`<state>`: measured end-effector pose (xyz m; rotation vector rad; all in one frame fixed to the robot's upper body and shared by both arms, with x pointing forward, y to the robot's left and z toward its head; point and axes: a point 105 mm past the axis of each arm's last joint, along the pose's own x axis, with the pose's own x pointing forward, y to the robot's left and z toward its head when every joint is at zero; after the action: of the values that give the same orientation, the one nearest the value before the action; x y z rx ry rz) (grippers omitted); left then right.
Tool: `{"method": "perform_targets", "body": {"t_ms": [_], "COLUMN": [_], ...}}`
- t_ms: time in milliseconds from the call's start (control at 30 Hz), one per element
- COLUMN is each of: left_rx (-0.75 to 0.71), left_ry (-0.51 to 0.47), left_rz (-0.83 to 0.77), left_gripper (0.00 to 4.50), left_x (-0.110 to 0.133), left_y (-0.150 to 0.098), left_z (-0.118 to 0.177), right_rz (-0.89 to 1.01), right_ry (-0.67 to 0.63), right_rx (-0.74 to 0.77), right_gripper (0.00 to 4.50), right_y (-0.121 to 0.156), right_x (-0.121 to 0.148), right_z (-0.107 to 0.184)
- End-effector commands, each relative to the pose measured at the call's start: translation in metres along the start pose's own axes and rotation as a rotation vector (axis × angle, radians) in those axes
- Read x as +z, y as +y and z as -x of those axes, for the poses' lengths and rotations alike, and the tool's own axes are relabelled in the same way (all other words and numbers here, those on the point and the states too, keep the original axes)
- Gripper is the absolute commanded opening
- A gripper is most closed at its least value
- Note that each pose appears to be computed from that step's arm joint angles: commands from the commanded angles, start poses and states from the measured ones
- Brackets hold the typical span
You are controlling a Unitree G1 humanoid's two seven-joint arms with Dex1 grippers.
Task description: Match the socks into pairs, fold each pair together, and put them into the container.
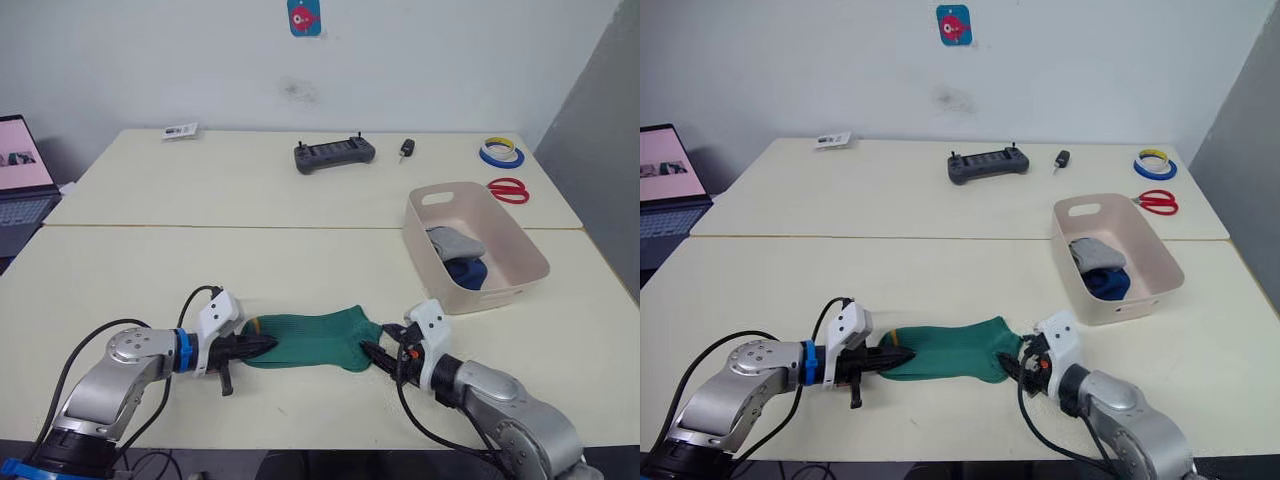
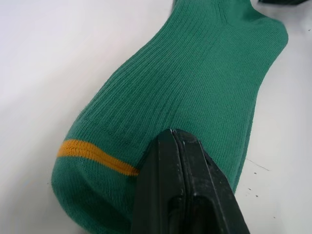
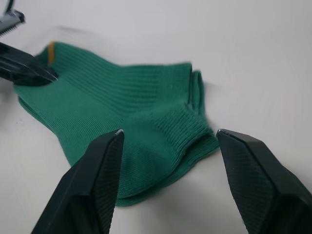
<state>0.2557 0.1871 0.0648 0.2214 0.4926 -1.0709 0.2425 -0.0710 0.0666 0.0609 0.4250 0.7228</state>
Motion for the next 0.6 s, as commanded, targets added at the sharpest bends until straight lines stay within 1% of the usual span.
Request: {"method": "perform_targets", "body": {"t_ms": [33,100,233,333,367,467,600], "left_rx": [-0.011,-0.009,0.001,0.015,0.021,0.033,-0.007], "left_ry": [0.027,0.027,0.026,0.018,0.012,-0.027,-0.1], "left_rz": [0.025,0.026,0.031,0.035,0.036,0.03,-0.008], "left_gripper": [0.0,0.0,0.0,0.0,0.0,0.0,0.0], "left_x": [-0.008,-0.009,-0.013,-0.014,-0.014,-0.007,0.021], "left_y": [-0.005,-0.006,-0.005,-0.003,-0.002,0.002,0.001], "left_z": [-0.003,-0.003,-0.002,-0.001,0.0,0.002,0.003], "right_rz": [-0.013,-0.009,-0.004,0.041,0.056,0.093,0.111], "right_ry": [0.011,0.011,-0.004,-0.028,-0.039,-0.084,-0.156], "right_rx": [-0.022,-0.026,-0.012,0.008,0.02,0.036,-0.009], "right_gripper": [3.11,2.68,1.31,0.25,0.04,0.04,0.04], "right_y": [-0.001,-0.001,0.002,0.006,0.008,0.012,0.001], "right_x": [-0.001,-0.001,0.002,0.008,0.01,0.019,0.036], "right_z": [-0.005,-0.009,-0.011,-0.01,-0.009,-0.006,0.001]}}
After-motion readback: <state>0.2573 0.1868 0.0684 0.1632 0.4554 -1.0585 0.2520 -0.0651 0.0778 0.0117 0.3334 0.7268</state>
